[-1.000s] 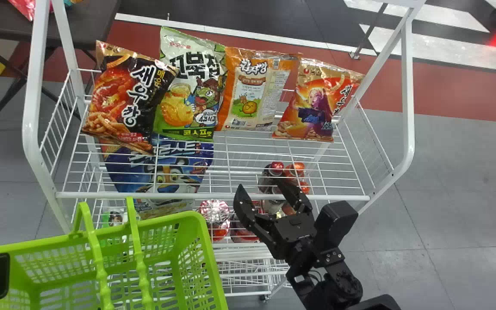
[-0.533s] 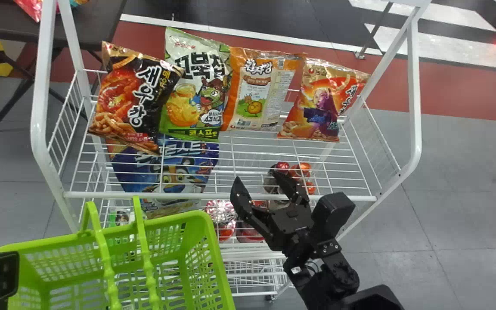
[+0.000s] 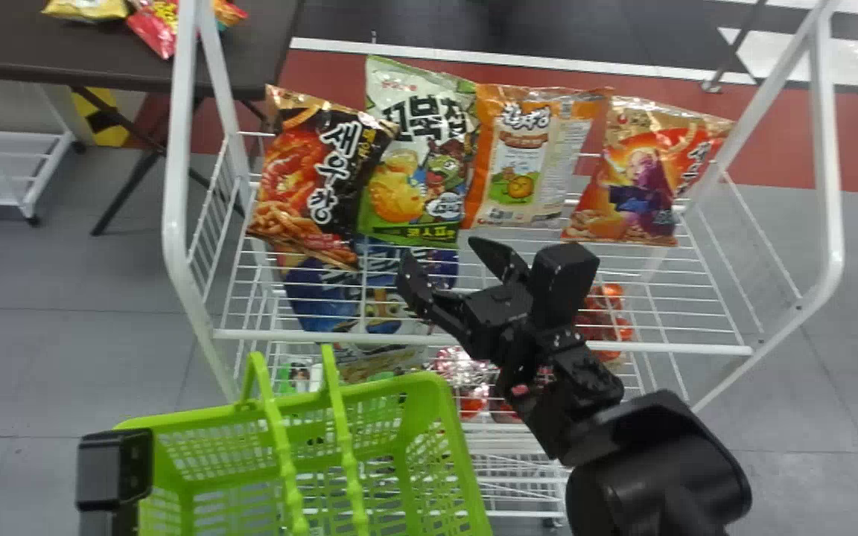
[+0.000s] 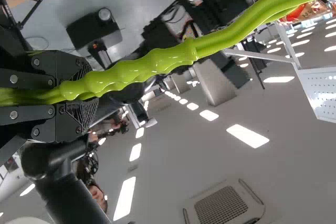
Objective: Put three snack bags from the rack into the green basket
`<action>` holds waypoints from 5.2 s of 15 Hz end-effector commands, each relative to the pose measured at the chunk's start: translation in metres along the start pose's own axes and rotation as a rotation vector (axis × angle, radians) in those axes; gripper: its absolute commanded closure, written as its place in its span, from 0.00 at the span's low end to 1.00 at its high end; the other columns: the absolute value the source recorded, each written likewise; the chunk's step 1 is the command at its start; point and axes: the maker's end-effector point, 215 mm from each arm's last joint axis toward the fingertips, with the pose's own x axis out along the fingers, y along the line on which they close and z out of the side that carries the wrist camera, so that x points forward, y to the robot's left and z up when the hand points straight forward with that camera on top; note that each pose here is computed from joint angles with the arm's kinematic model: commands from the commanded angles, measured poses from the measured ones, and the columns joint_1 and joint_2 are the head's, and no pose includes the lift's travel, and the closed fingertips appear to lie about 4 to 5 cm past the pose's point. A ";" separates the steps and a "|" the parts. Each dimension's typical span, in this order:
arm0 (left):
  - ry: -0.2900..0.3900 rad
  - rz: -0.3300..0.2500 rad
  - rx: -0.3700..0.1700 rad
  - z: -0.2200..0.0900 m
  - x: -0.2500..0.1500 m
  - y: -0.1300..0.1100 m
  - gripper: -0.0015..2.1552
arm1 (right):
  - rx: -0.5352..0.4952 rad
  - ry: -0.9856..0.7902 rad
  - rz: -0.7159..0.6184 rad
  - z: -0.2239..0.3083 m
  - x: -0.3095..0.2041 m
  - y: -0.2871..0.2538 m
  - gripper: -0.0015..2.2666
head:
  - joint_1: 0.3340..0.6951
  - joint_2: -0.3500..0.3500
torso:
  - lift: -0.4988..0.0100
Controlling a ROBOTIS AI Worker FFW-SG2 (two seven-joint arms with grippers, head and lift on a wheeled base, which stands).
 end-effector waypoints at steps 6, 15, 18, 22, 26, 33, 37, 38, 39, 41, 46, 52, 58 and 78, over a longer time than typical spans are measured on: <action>-0.005 0.002 0.002 -0.001 -0.002 -0.002 1.00 | -0.048 0.014 0.097 0.023 0.084 0.076 0.06 | 1.00 0.59 | 0.98; -0.031 0.012 -0.003 0.002 -0.014 -0.002 1.00 | -0.169 0.035 0.146 0.017 0.132 0.100 0.52 | 1.00 0.73 | 0.98; -0.033 0.008 -0.001 0.003 -0.015 -0.003 1.00 | -0.178 0.073 0.147 0.008 0.132 0.099 0.94 | 1.00 0.77 | 0.98; -0.039 0.008 -0.001 0.004 -0.017 -0.003 1.00 | -0.157 0.069 0.161 0.021 0.122 0.113 0.99 | 1.00 0.78 | 0.98; -0.043 0.006 0.000 0.005 -0.018 -0.004 1.00 | -0.210 0.106 0.129 0.027 0.099 0.102 0.99 | 1.00 0.80 | 0.98; -0.059 0.018 0.012 0.015 -0.026 -0.006 1.00 | -0.189 0.169 0.100 0.046 0.015 0.062 0.99 | 1.00 0.67 | 0.98; -0.050 0.048 -0.005 0.016 -0.027 0.001 1.00 | -0.167 0.244 0.147 0.058 -0.021 0.072 0.99 | 1.00 0.64 | 0.98; -0.051 0.052 -0.008 0.018 -0.028 0.002 1.00 | -0.177 0.286 0.143 0.056 -0.035 0.068 0.99 | 1.00 0.64 | 0.98; -0.053 0.058 -0.010 0.020 -0.029 0.003 1.00 | -0.176 0.321 0.150 0.055 -0.048 0.064 0.99 | 1.00 0.63 | 0.98; -0.054 0.059 -0.009 0.023 -0.029 0.004 1.00 | -0.158 0.405 0.157 0.050 -0.079 0.054 0.99 | 1.00 0.61 | 0.98; -0.050 0.075 -0.020 0.027 -0.027 0.012 1.00 | -0.120 0.530 0.165 0.049 -0.137 0.040 0.99 | 1.00 0.49 | 0.98; -0.038 0.069 -0.023 0.026 -0.017 0.012 1.00 | -0.041 0.705 0.327 -0.005 -0.181 0.101 0.99 | 1.00 0.45 | 0.98; -0.039 0.042 -0.025 0.026 -0.011 0.006 1.00 | 0.040 0.808 0.435 -0.054 -0.195 0.149 0.98 | 1.00 0.60 | 0.98; -0.051 0.040 -0.022 0.029 -0.015 0.004 1.00 | 0.244 0.442 0.195 0.021 -0.099 0.005 0.01 | 1.00 0.47 | 0.98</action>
